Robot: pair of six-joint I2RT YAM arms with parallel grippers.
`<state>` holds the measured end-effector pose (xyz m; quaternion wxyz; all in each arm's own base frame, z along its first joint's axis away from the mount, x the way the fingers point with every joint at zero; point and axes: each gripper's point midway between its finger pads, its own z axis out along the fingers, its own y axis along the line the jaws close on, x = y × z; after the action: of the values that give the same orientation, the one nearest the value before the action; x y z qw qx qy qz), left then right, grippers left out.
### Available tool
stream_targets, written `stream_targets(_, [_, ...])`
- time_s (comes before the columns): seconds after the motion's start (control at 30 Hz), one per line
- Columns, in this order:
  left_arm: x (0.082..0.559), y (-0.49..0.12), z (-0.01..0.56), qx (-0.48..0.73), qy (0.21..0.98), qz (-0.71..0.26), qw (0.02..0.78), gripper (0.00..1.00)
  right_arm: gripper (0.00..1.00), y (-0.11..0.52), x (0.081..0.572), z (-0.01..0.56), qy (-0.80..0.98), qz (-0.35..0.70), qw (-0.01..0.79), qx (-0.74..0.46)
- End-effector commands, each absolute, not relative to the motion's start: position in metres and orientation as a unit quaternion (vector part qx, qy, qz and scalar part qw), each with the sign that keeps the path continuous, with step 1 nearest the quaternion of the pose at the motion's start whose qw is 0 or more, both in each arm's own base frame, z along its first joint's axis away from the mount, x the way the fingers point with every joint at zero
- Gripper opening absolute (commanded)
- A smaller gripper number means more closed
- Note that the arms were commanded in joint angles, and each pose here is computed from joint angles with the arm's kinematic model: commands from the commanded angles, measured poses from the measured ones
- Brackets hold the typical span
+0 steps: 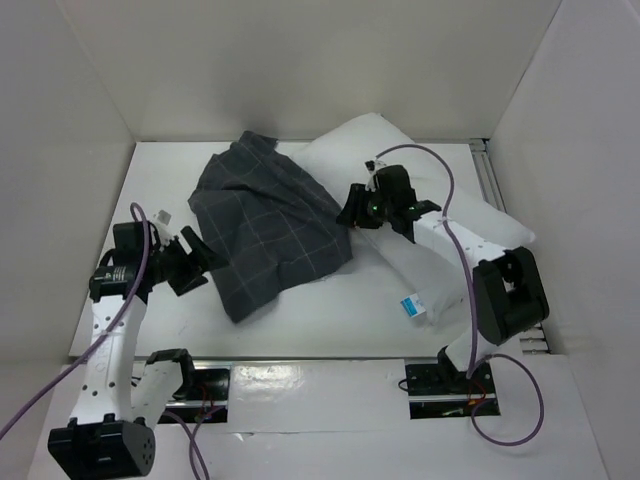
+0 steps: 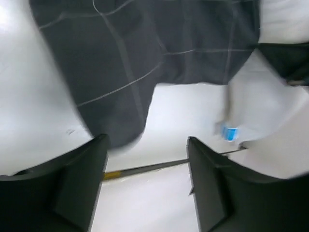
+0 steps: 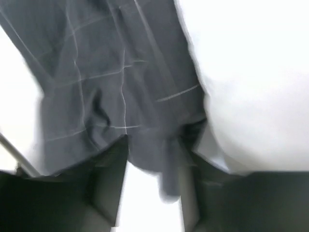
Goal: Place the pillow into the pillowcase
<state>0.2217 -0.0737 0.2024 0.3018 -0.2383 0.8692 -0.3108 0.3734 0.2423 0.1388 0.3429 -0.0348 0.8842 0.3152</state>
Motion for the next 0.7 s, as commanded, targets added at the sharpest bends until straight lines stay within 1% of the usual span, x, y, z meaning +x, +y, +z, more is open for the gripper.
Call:
stream_targets(0.0, [0.226, -0.056, 0.210, -0.226, 0.874, -0.258, 0.343, 0.86, 0.54, 0.219, 0.378, 0.211, 0.850, 0.307, 0.427, -0.029])
stream_targets(0.03, [0.231, -0.049, 0.215, -0.233, 0.873, -0.240, 0.356, 0.86, 0.59, 0.217, 0.377, 0.212, 0.853, 0.299, 0.426, -0.032])
stream_targets(0.07, [0.236, -0.035, 0.217, -0.250, 0.873, -0.203, 0.367, 0.84, 0.60, 0.217, 0.377, 0.220, 0.850, 0.301, 0.431, -0.032])
stream_targets(0.13, [0.253, -0.020, 0.225, -0.272, 0.871, -0.172, 0.371, 0.80, 0.60, 0.227, 0.373, 0.234, 0.848, 0.293, 0.437, -0.056])
stream_targets(0.17, [0.259, -0.012, 0.221, -0.282, 0.873, -0.153, 0.367, 0.80, 0.60, 0.232, 0.372, 0.235, 0.849, 0.290, 0.437, -0.064])
stream_targets(0.2, [0.271, -0.008, 0.226, -0.292, 0.868, -0.154, 0.371, 0.80, 0.60, 0.236, 0.372, 0.232, 0.854, 0.282, 0.431, -0.071])
stream_targets(0.23, [0.284, -0.003, 0.212, -0.306, 0.874, -0.150, 0.346, 0.80, 0.67, 0.249, 0.372, 0.241, 0.850, 0.274, 0.440, -0.092])
stream_targets(0.3, [0.303, 0.000, 0.202, -0.319, 0.876, -0.154, 0.326, 0.81, 0.75, 0.258, 0.365, 0.231, 0.867, 0.247, 0.416, -0.116])
stream_targets(0.33, [0.319, 0.003, 0.205, -0.322, 0.872, -0.157, 0.334, 0.82, 0.78, 0.266, 0.373, 0.227, 0.873, 0.227, 0.411, -0.133])
stream_targets(0.37, [0.332, 0.009, 0.185, -0.337, 0.877, -0.152, 0.308, 0.82, 0.82, 0.264, 0.366, 0.211, 0.893, 0.186, 0.388, -0.133])
stream_targets(0.47, [0.365, 0.028, 0.177, -0.354, 0.872, -0.150, 0.304, 0.84, 0.84, 0.260, 0.371, 0.179, 0.919, 0.123, 0.350, -0.137])
stream_targets(0.5, [0.377, 0.035, 0.156, -0.365, 0.877, -0.140, 0.279, 0.84, 0.84, 0.257, 0.371, 0.169, 0.924, 0.110, 0.339, -0.136])
stream_targets(0.57, [0.398, 0.046, 0.151, -0.365, 0.877, -0.140, 0.278, 0.85, 0.84, 0.252, 0.374, 0.152, 0.932, 0.086, 0.327, -0.133])
stream_targets(0.6, [0.404, 0.048, 0.127, -0.366, 0.886, -0.135, 0.250, 0.85, 0.84, 0.250, 0.375, 0.152, 0.932, 0.081, 0.329, -0.130])
stream_targets(0.67, [0.418, 0.050, 0.120, -0.360, 0.889, -0.148, 0.240, 0.85, 0.84, 0.242, 0.374, 0.130, 0.940, 0.055, 0.312, -0.123])
